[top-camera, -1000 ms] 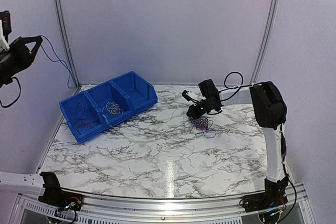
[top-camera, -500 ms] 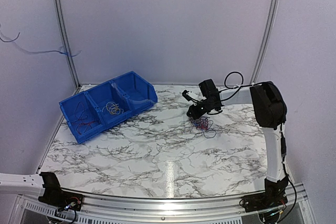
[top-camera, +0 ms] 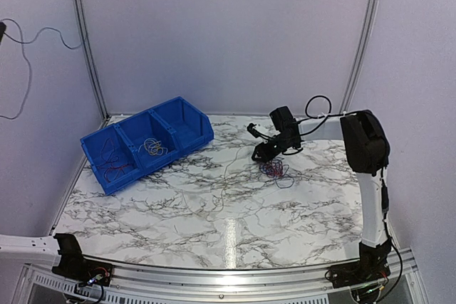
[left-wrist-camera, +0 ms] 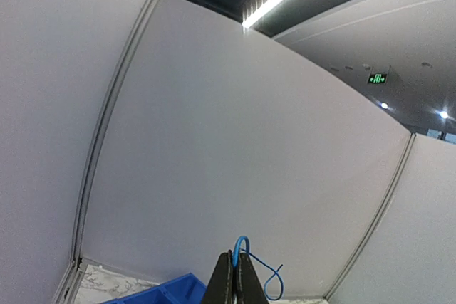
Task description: Untangle the cables
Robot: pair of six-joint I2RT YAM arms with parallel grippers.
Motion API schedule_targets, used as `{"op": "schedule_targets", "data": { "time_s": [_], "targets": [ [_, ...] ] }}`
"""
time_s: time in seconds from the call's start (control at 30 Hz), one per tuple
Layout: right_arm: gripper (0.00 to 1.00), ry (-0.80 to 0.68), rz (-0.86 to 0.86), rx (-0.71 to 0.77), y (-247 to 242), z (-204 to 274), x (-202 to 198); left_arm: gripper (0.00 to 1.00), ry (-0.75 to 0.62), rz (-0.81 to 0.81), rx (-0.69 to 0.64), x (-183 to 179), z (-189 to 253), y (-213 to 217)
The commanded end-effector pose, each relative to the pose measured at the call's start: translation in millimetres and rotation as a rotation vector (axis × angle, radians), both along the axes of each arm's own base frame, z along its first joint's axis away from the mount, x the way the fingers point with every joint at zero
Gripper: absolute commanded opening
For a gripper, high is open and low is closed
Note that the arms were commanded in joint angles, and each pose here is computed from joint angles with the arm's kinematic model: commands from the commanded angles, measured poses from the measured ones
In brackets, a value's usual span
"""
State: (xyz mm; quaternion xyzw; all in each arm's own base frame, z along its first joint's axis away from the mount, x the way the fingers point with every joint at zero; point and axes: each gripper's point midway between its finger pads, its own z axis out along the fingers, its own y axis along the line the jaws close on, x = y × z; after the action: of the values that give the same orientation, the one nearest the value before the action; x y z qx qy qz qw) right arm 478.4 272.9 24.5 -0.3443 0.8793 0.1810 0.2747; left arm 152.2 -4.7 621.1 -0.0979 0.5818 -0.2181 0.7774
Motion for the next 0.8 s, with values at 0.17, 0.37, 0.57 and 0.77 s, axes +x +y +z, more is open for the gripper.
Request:
{"op": "schedule_targets", "data": {
  "time_s": [0.17, 0.37, 0.57, 0.77],
  "targets": [
    [0.61, -0.055, 0.027, -0.034, -24, 97, -32, 0.0, 0.201, -0.243, 0.082, 50, -93, -106],
    [0.65, -0.121, 0.186, 0.023, -23, 156, -77, 0.0, 0.367, -0.453, 0.184, 77, -192, -190],
    [0.6, -0.134, 0.379, 0.07, -5, 166, -139, 0.0, 0.473, -0.616, 0.205, 89, -276, -248],
    [0.57, -0.288, 0.559, 0.132, 45, 190, -184, 0.0, 0.454, -0.682, 0.122, 96, -315, -272]
  ]
}}
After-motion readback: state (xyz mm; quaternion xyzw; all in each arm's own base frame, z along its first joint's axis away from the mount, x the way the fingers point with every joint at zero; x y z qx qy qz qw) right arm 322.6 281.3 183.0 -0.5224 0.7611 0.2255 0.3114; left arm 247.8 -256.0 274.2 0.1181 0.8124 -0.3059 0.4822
